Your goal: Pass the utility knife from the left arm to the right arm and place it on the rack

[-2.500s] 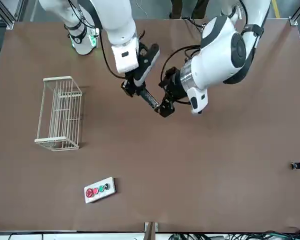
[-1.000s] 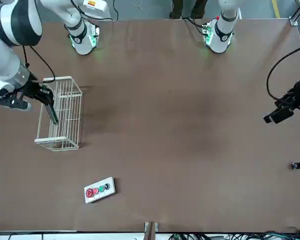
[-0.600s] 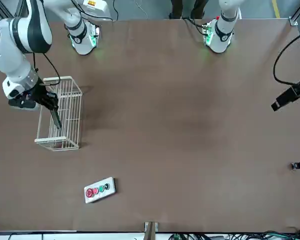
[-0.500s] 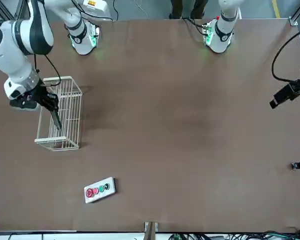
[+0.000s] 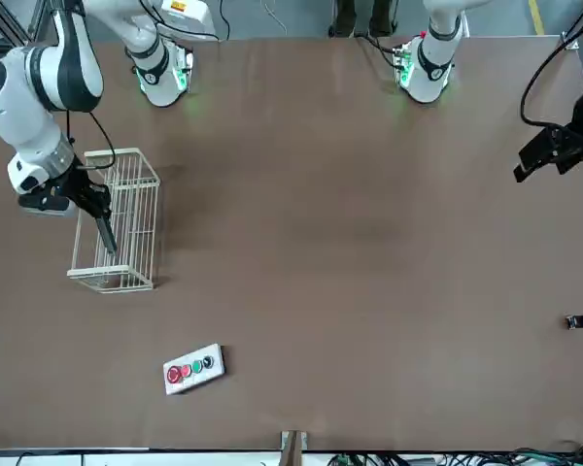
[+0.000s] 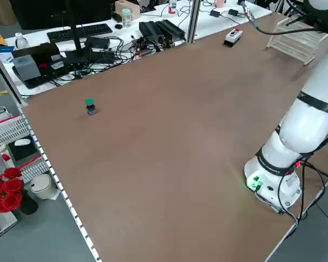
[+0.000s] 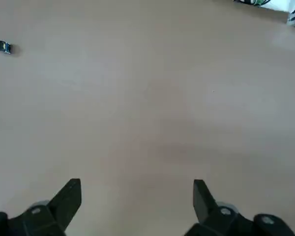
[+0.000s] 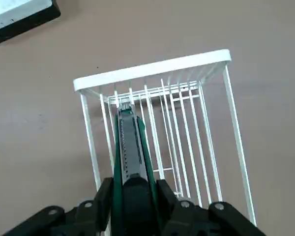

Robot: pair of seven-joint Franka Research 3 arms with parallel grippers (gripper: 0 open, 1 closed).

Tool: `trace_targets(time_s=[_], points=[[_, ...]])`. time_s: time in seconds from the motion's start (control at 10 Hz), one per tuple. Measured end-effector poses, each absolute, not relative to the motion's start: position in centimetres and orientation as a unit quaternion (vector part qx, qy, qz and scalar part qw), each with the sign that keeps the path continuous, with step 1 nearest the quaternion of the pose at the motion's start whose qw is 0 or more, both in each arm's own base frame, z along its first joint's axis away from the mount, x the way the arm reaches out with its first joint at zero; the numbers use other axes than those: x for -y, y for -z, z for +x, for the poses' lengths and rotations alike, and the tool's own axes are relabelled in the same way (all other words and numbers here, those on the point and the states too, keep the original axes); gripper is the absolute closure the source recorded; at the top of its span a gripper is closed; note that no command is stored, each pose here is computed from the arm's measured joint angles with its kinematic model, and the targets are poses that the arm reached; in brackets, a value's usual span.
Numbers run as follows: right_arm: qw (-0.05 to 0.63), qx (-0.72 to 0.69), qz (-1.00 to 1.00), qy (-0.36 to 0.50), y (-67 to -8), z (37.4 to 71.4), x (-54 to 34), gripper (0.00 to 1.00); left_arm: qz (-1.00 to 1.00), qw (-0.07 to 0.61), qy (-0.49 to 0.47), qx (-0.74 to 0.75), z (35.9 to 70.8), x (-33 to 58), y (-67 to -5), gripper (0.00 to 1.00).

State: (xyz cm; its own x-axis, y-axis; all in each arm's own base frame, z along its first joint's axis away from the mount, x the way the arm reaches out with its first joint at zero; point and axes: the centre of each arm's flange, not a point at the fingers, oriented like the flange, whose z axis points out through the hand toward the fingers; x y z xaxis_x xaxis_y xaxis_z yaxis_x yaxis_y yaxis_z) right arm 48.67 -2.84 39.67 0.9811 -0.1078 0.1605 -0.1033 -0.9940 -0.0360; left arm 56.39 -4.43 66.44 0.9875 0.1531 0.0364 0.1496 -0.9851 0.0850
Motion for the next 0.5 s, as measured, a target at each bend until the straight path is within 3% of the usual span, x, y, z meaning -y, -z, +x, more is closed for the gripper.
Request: trace_targets(time_s=[0.5], points=[[0.013, -0.051, -0.994, 0.092, -37.8, 47.8, 2.8, 0.58, 0.998, 0.024, -0.015, -0.057, 56.8, 4.0, -65.4, 0.00]])
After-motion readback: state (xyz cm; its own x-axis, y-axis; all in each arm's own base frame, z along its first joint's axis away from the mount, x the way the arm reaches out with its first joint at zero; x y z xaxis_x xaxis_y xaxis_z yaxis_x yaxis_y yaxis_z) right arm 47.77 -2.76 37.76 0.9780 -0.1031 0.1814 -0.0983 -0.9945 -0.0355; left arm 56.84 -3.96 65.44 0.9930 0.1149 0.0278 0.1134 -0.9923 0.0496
